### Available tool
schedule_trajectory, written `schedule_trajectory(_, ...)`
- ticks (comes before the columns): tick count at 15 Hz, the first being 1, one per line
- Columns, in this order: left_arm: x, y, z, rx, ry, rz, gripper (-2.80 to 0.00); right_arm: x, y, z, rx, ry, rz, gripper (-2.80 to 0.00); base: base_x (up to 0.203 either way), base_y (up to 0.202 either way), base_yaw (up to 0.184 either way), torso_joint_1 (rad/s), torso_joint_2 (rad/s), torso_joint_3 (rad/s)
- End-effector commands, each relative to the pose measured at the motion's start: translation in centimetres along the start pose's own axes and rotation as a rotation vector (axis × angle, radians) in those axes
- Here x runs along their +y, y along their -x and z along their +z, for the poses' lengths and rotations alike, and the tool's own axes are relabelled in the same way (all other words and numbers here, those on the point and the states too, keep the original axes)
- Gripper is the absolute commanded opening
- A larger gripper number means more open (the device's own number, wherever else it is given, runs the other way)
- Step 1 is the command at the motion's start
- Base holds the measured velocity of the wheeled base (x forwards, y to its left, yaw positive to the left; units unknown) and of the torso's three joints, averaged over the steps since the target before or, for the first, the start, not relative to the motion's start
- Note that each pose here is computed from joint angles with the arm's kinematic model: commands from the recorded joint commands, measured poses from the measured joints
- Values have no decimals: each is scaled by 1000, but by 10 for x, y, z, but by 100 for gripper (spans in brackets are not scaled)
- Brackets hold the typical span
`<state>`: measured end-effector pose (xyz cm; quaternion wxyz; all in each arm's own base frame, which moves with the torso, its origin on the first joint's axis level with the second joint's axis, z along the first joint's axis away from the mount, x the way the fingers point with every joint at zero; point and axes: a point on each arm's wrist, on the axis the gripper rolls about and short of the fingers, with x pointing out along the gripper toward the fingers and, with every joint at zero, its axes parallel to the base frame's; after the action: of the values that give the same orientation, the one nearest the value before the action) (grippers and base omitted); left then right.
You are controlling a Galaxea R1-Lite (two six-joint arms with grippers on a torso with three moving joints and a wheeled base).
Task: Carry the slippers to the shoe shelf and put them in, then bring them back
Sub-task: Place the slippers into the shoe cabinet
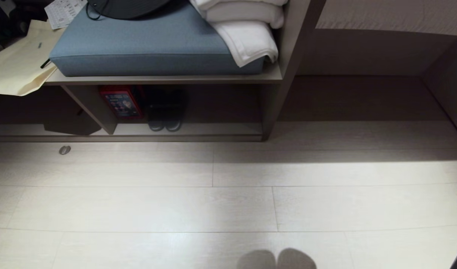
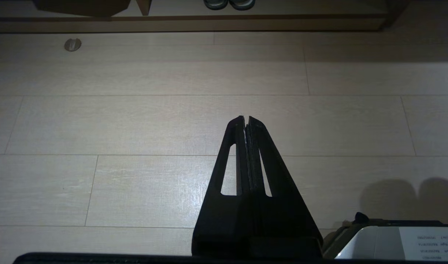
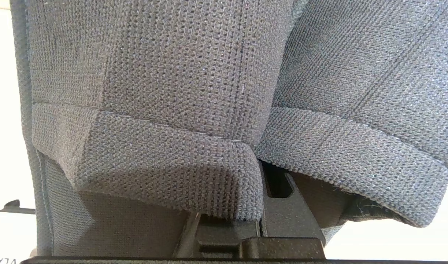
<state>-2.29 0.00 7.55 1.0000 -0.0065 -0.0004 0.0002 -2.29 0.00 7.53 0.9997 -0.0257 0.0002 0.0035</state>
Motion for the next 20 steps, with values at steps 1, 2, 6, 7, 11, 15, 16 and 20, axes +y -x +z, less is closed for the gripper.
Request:
schedule_trajectory(1, 0, 0, 0, 1, 1, 2, -280, 0, 0, 0, 0, 1, 0, -280, 0, 0, 0, -1, 6, 195)
schedule_trajectory(2, 0, 0, 0, 1, 1, 0, -280, 0, 0, 0, 1, 1, 1, -280, 0, 0, 0, 7, 2, 207)
schedule_trajectory(6, 0, 0, 0, 2, 1, 2, -280, 0, 0, 0, 1, 1, -1, -280, 0, 0, 0, 2, -1, 200)
schedule_trajectory(7, 0, 0, 0, 1, 1, 0, -280, 0, 0, 0, 1, 1, -1, -280, 0, 0, 0, 3, 2, 201)
schedule_trajectory(11, 0, 0, 0, 1, 1, 2, -280, 0, 0, 0, 1, 1, 1, -280, 0, 0, 0, 3, -2, 201)
schedule_trajectory(15, 0, 0, 0, 1, 1, 1, -280, 0, 0, 0, 1, 1, 1, -280, 0, 0, 0, 0, 1, 203)
schedule_trajectory(16, 0, 0, 0, 1, 1, 1, -280, 0, 0, 0, 0, 1, -1, -280, 0, 0, 0, -1, 1, 198)
schedule_trajectory(20, 0, 0, 0, 1, 1, 1, -280, 0, 0, 0, 1, -1, -1, -280, 0, 0, 0, 2, 0, 204)
